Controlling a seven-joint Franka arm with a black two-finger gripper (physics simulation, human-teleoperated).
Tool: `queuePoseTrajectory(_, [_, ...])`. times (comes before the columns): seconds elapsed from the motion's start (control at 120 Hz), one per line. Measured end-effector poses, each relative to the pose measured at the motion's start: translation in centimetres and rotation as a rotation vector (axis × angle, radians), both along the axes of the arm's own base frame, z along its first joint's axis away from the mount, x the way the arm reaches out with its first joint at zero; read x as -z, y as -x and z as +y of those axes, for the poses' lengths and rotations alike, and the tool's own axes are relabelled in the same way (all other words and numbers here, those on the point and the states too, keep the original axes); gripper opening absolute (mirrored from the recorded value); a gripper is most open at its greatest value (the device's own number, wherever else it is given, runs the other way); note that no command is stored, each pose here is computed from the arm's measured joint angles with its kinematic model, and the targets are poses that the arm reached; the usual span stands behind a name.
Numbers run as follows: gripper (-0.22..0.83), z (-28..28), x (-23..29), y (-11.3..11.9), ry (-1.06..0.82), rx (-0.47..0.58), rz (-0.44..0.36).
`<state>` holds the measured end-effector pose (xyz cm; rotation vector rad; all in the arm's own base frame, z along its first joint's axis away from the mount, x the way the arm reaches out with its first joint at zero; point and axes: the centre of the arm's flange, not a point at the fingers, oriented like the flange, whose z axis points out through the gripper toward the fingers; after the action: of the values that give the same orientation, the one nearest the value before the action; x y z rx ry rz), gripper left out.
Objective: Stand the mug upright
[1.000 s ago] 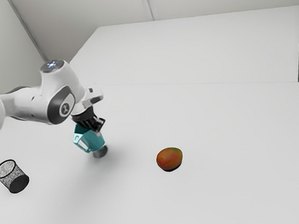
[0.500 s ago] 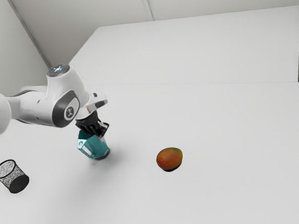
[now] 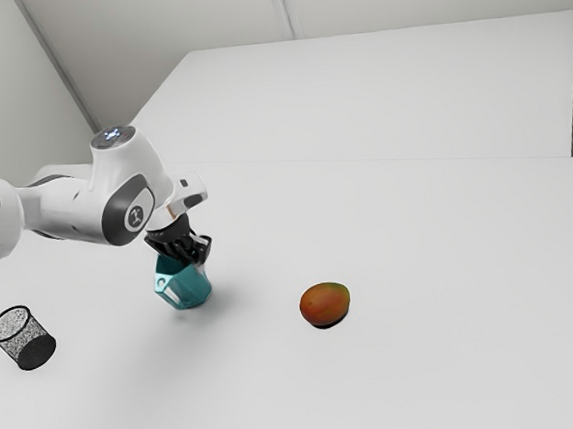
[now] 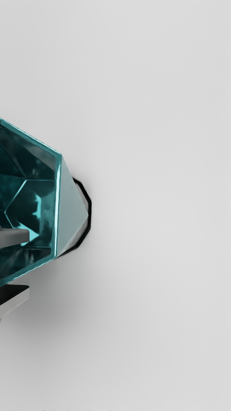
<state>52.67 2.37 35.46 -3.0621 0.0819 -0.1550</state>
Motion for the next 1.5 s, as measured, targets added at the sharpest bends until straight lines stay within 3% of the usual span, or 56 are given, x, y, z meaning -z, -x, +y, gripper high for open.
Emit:
queuePoseTrajectory(0.283, [0.25,-0.4,-1.2,0.0,-0.004,0.01,-0.024])
queuePoseTrajectory(0.842, [0.52,-2.5,-6.8,-0.3,0.0,0.03,-0.074])
queuePoseTrajectory(1.133, [0.58,-2.9,-14.7,-2.3,0.061,-0.009,-0.013])
queuePoseTrajectory(1.5, [0.59,-6.9,-21.1,-4.5,0.056,0.056,0.045])
